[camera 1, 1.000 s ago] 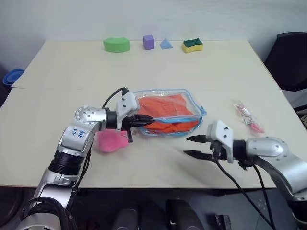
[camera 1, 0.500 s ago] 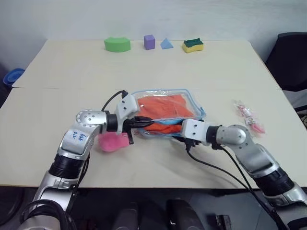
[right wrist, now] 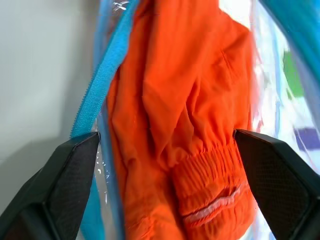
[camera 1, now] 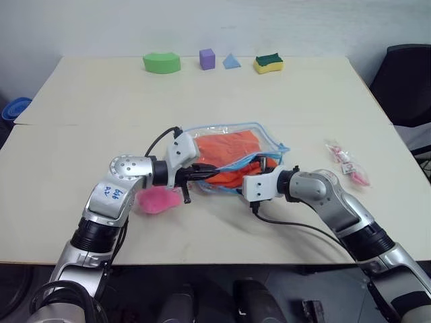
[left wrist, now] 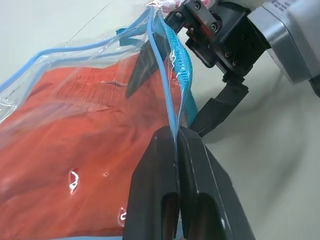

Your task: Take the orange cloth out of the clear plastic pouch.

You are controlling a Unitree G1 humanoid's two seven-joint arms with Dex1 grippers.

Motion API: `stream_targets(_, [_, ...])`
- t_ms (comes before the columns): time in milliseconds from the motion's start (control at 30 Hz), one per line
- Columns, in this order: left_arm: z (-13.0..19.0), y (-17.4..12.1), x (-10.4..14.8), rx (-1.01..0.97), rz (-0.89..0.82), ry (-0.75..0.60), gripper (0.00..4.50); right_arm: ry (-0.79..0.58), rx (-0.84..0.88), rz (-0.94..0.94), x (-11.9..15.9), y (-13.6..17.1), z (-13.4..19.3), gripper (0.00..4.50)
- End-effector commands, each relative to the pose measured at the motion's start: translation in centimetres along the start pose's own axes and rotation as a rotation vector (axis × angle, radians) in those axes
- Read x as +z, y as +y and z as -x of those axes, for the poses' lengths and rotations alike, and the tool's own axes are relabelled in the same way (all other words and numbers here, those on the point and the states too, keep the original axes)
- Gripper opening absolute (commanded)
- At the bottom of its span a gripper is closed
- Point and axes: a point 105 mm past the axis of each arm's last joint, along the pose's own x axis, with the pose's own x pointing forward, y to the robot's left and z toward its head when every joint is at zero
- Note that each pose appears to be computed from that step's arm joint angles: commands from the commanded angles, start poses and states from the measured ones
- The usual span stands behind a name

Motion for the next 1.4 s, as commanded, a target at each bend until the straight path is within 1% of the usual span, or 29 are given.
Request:
stream_targets(33, [-0.2, -0.8, 1.2, -0.028, -0.025, -0.043, 0.00, -0.011, 0.000, 0.076, 0.7, -0.1, -1.3, 4.45])
stream_targets(200, [-0.4, -1.1, 1.2, -0.032, -0.022, -0.049, 0.00, -0.003, 0.007, 0.084, 0.4, -0.3, -3.1, 4.45])
stream_targets(300, [-0.2, -1.2, 1.1, -0.029, -0.028, -0.041, 0.00, -0.040, -0.017, -0.038, 0.8, -1.1, -3.7, 4.45])
stream_targets(400, [0.0, -1.2, 0.7, -0.024, -0.022, -0.030, 0.00, -0.069, -0.020, -0.091, 1.0, -1.6, -3.9, 4.45])
stream_targets(467, [0.2, -1.2, -0.1, -0.016, -0.016, -0.012, 0.00, -0.100, -0.022, -0.161, 1.5, -1.9, -3.9, 4.45])
stream_targets(567, [0.6, -0.9, -2.0, 0.010, -0.009, 0.037, 0.00, -0.070, 0.006, -0.061, 1.0, -1.4, -3.9, 3.83])
stream_targets(600, [0.7, -0.9, -2.3, 0.013, -0.009, 0.042, 0.00, -0.065, 0.012, -0.043, 0.9, -1.2, -3.9, 3.49])
stream_targets(667, [0.8, -0.7, -2.6, 0.024, -0.013, 0.049, 0.00, -0.103, -0.009, -0.141, 1.5, -1.7, -4.2, 2.84])
stream_targets(767, [1.0, -0.5, -3.0, 0.034, -0.022, 0.062, 0.00, -0.133, -0.026, -0.214, 2.1, -2.2, -4.3, 1.85])
stream_targets(900, [1.2, -0.4, -3.0, 0.036, -0.025, 0.059, 0.00, -0.094, -0.001, -0.134, 1.5, -1.6, -4.6, 0.49])
stream_targets(967, [1.2, -0.4, -2.8, 0.036, -0.028, 0.056, 0.00, -0.107, 0.002, -0.174, 1.6, -1.5, -4.7, 0.49])
stream_targets(1033, [1.2, -0.4, -2.9, 0.037, -0.032, 0.057, 0.00, -0.139, -0.009, -0.231, 2.2, -2.1, -4.7, 0.49])
stream_targets(1133, [1.4, -0.2, -3.2, 0.047, -0.035, 0.068, 0.00, -0.166, -0.011, -0.257, 2.7, -2.7, -4.2, 0.49])
stream_targets(1200, [1.5, -0.1, -3.4, 0.050, -0.034, 0.071, 0.00, -0.158, -0.006, -0.237, 2.6, -2.7, -4.1, 0.87])
stream_targets(1233, [1.5, -0.1, -3.3, 0.050, -0.035, 0.070, 0.00, -0.137, -0.006, -0.188, 2.3, -2.6, -4.2, 1.07])
stream_targets(1300, [1.6, 0.0, -2.9, 0.051, -0.036, 0.058, 0.00, -0.093, -0.008, -0.090, 1.7, -2.3, -4.4, 1.67])
stream_targets(1400, [1.5, 0.3, -2.2, 0.057, -0.029, 0.030, 0.00, -0.063, -0.019, -0.019, 1.2, -2.3, -4.9, 1.67])
